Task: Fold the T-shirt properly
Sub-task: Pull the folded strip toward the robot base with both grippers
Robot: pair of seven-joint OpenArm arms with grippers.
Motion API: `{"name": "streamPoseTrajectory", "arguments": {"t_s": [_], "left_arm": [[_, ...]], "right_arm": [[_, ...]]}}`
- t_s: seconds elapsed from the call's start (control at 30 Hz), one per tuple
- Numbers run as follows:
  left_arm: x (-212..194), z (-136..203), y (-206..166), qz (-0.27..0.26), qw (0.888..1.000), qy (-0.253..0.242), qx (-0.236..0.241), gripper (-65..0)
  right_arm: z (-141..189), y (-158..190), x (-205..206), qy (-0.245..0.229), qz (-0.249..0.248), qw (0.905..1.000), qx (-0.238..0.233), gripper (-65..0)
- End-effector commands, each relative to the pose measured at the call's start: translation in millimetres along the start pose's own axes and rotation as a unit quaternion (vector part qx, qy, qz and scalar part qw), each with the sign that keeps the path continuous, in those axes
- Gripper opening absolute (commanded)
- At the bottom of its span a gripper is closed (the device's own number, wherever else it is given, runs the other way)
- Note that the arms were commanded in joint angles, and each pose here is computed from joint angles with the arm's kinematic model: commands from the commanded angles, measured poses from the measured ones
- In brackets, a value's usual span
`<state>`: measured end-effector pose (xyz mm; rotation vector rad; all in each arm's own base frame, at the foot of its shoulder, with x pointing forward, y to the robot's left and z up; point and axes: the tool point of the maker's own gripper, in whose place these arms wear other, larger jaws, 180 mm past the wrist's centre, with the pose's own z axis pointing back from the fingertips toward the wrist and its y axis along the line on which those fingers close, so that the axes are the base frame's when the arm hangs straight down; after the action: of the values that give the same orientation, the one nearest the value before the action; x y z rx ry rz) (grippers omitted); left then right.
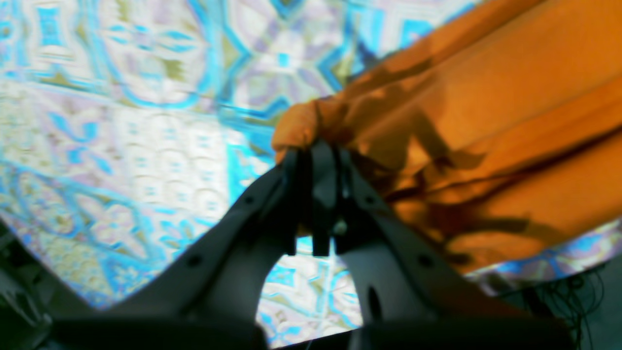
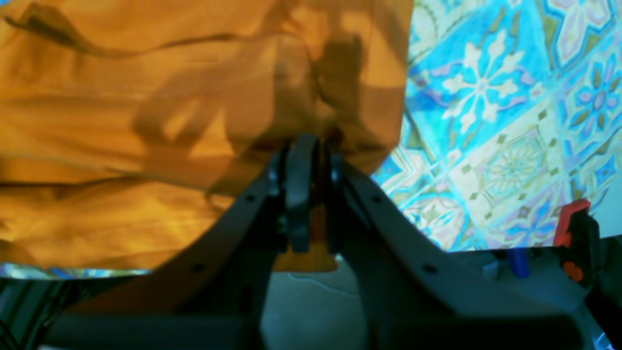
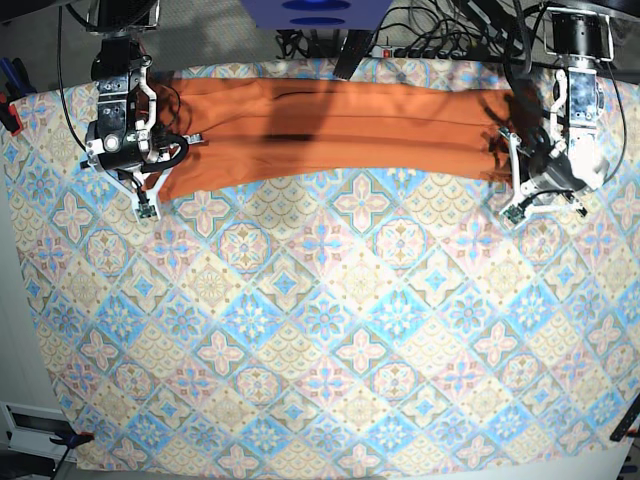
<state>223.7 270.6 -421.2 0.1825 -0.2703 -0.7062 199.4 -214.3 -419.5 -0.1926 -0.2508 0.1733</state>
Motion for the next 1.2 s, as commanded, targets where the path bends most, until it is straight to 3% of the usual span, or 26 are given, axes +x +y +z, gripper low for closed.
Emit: {"name": "streamPoseTrajectory", "arguments": {"t_s": [0.0, 0.53, 0.67, 0.83, 0.9, 1.17], "left_arm": [[-2.2, 4.3, 5.8, -0.003, 1.0, -0.003, 0.01, -63.8], [-37.0, 2.2, 5.0, 0.032, 0.999, 0.021, 0.008, -63.0], [-48.2, -5.9, -0.3, 0.041, 0.998, 0.037, -0.006, -62.3], [-57.6, -10.4, -4.2, 0.048, 0.998, 0.048, -0.014, -47.4], [-57.6, -10.4, -4.2, 0.048, 0.998, 0.048, -0.014, -44.7], [-57.9, -10.7, -5.4, 0.049, 0.997, 0.05, -0.015, -45.2]], "right_arm": [[4.2, -7.1, 3.3, -0.008, 0.002, 0.9999, -0.012, -61.2], [0.1, 14.3, -6.4, 0.004, -0.006, 0.9999, 0.013, -60.5], [0.0, 14.5, -7.1, 0.004, -0.006, 0.9999, 0.013, -54.0], [-1.3, 15.6, -16.2, 0.014, -0.006, 0.9998, 0.014, -41.3], [-1.3, 16.0, -16.1, 0.014, -0.005, 0.9998, 0.015, -38.0], [-0.4, 14.6, -15.3, 0.012, -0.008, 0.9998, 0.013, -34.5]]}}
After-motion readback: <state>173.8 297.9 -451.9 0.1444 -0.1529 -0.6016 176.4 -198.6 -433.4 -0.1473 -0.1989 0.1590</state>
